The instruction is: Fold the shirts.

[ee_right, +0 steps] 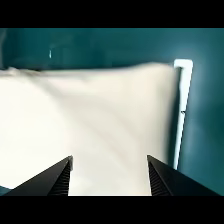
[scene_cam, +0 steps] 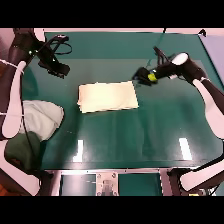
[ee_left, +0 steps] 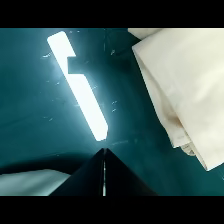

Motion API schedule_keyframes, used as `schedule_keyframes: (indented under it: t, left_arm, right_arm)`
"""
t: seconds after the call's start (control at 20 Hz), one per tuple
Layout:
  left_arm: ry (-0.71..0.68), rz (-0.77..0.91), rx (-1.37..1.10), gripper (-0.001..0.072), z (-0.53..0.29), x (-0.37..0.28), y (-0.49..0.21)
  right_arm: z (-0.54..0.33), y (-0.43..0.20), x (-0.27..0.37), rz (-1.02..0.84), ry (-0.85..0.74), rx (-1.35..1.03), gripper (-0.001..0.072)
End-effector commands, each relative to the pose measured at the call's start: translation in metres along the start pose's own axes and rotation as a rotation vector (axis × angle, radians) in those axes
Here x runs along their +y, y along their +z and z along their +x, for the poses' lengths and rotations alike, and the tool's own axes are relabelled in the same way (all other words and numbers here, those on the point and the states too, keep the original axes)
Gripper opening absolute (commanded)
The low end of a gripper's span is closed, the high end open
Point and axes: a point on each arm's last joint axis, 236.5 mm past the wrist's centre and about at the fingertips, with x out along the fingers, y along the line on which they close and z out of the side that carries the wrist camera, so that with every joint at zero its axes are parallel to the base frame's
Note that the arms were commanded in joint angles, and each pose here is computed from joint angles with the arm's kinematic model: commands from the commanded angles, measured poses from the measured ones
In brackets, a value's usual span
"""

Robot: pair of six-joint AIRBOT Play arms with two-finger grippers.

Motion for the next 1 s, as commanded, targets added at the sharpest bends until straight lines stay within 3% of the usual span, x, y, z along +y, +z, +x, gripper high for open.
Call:
schedule_keyframes:
  t: [0.0, 0.35, 0.45, 0.5, 0.7, 0.95]
  left_arm:
    - [0.009, -0.013, -0.003, 0.002, 0.0, 0.002, 0.0]
    - [0.01, -0.029, -0.012, 0.002, 0.0, 0.003, 0.003]
    - [0.009, -0.032, -0.013, 0.002, 0.0, 0.002, 0.003]
    - [0.007, -0.032, -0.013, 0.002, 0.0, 0.002, 0.003]
    - [0.005, -0.046, -0.009, 0.002, 0.0, 0.001, 0.002]
    - [0.005, -0.047, -0.007, 0.002, 0.0, 0.001, 0.002]
  right_arm:
    - [0.021, -0.046, -0.057, 0.13, -0.028, 0.149, 0.054]
    - [0.082, -0.053, 0.016, 0.076, 0.166, 0.189, 0.0522]
    - [0.082, -0.042, 0.035, 0.03, 0.178, 0.159, 0.0172]
    - [0.079, -0.034, 0.042, 0.011, 0.185, 0.142, 0.0036]
    - [0.039, 0.011, 0.039, 0.049, 0.193, 0.027, 0.0018]
    - [-0.09, 0.065, -0.059, 0.23, 0.068, -0.206, 0.0017]
